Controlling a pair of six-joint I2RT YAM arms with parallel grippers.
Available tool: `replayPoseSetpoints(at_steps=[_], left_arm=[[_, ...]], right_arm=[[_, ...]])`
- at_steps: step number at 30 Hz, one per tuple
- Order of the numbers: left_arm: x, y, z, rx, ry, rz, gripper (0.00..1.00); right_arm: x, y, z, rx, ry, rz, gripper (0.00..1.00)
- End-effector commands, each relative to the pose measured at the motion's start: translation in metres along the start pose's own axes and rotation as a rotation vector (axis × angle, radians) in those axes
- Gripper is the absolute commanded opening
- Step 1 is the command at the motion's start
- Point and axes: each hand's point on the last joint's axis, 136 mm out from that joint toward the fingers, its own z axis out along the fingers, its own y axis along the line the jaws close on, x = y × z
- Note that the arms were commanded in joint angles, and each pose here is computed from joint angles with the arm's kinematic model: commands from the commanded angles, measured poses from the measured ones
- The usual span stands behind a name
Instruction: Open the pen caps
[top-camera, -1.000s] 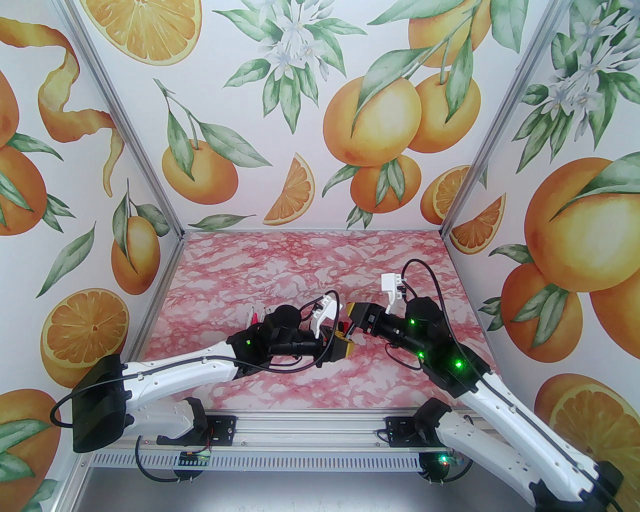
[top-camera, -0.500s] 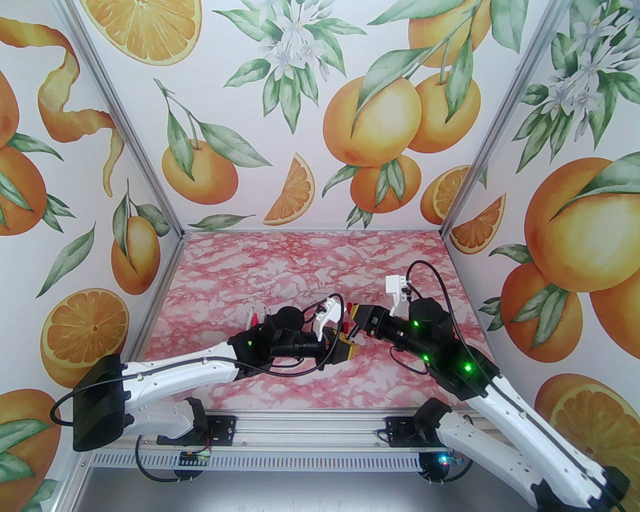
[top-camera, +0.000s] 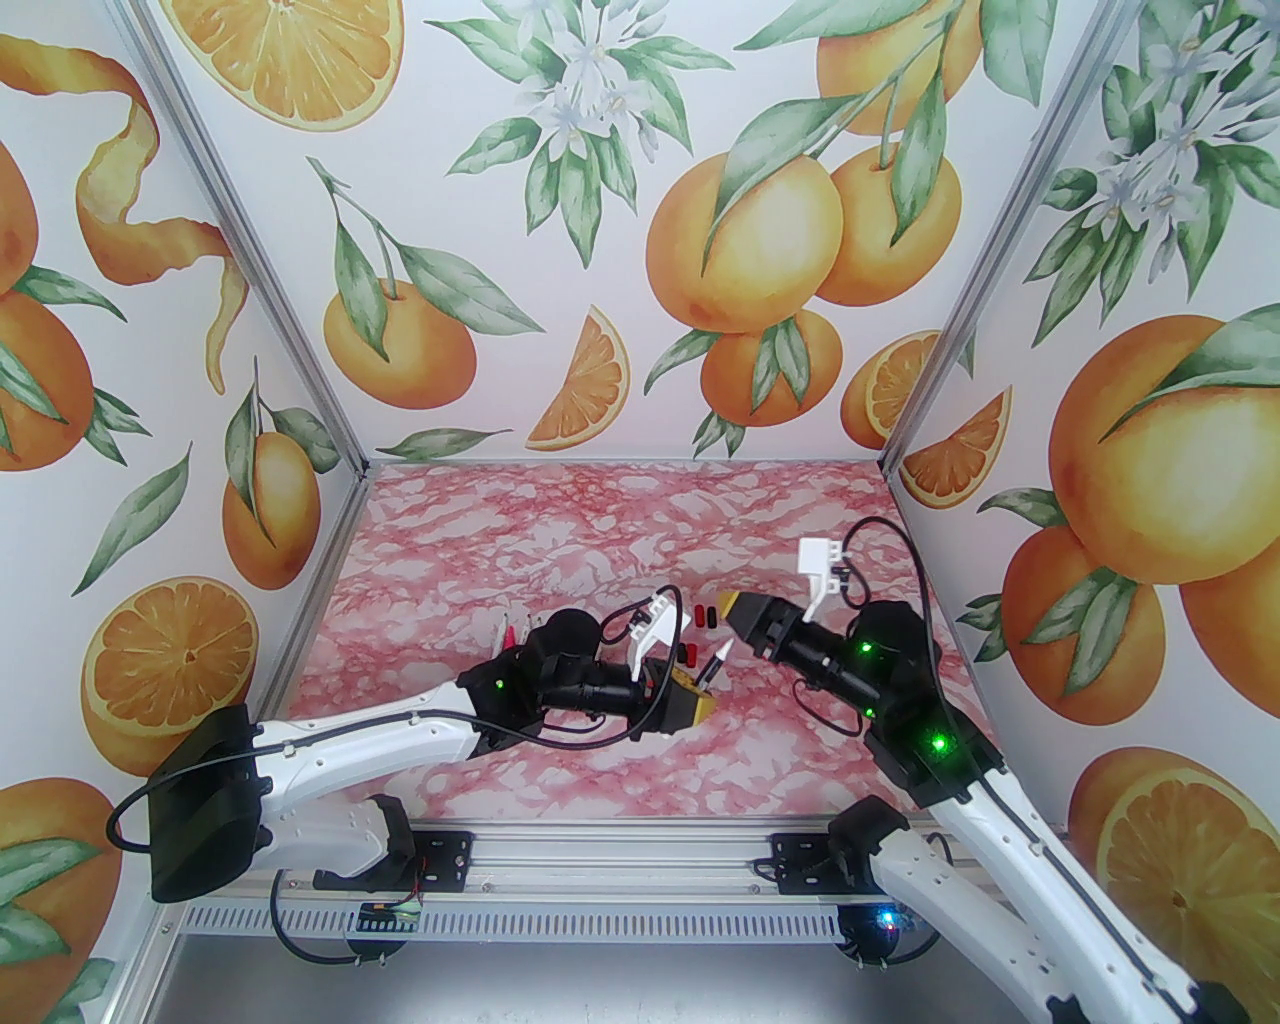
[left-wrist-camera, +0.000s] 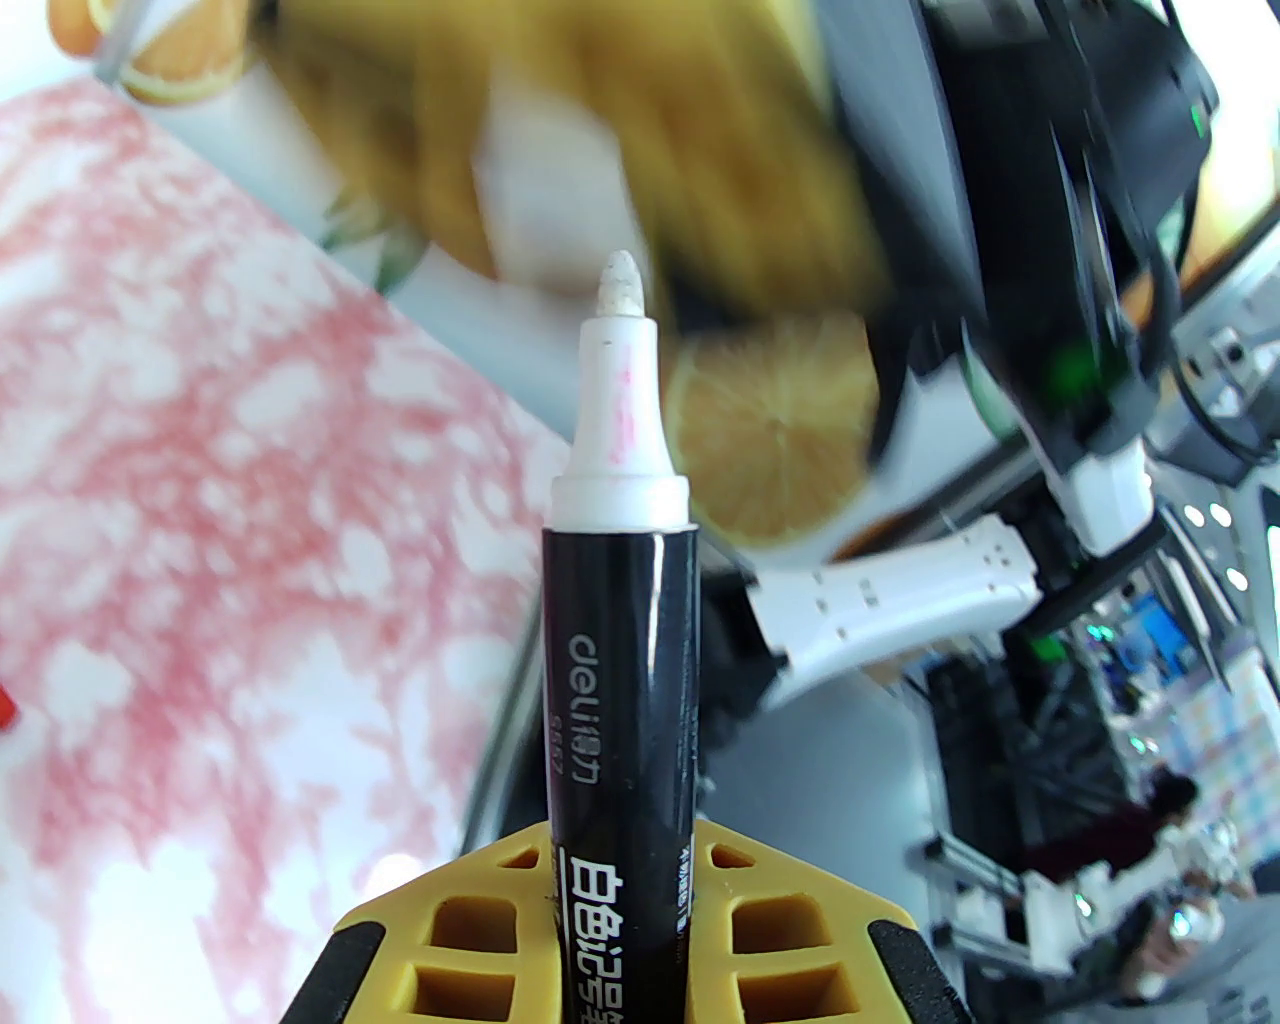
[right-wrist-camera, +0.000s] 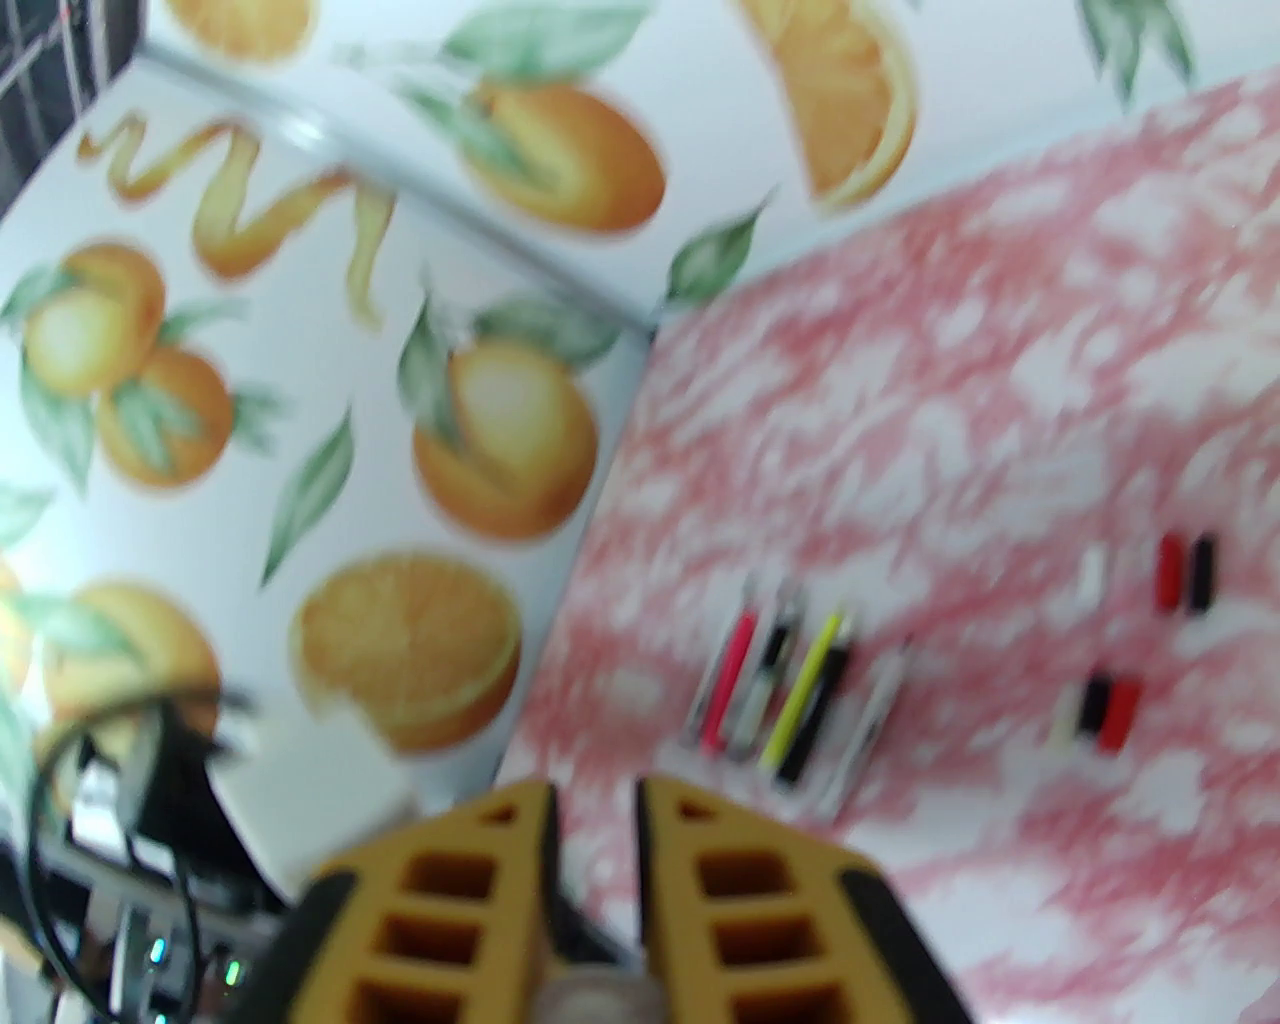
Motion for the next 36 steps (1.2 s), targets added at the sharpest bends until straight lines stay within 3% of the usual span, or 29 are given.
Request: replayPoseSetpoints(at_steps=[1,10,22,25,36], left_arm=[[0.002,-0.012,-0.002,0.055,0.012,0.012,0.00],[-0.005,0.004,-0.013,-0.080,-0.034,0.047,0.00],[-0.014,0.039,-0.048,-0.378,-0.119,0.104,0.00],[-0.008,0.052,-0.055,-0.443,-0.106,0.095,0.00],[-0.006,0.054,-0.062,-0.468,-0.106,0.098,0.00]], right_arm=[[-0.014,0.009,-0.002,-0.043,-0.066,-0.046,0.06],[-0.016,-0.021,-0.010,0.156,-0.060,-0.100,0.08],[0.042,-0.118,-0.027,0.574,0.226,-0.164,0.09],[0.055,-0.132,-0.019,0.596,0.263,-0.167,0.09],[0.092,-0.168,0.035,0.572,0.346,-0.175,0.09]])
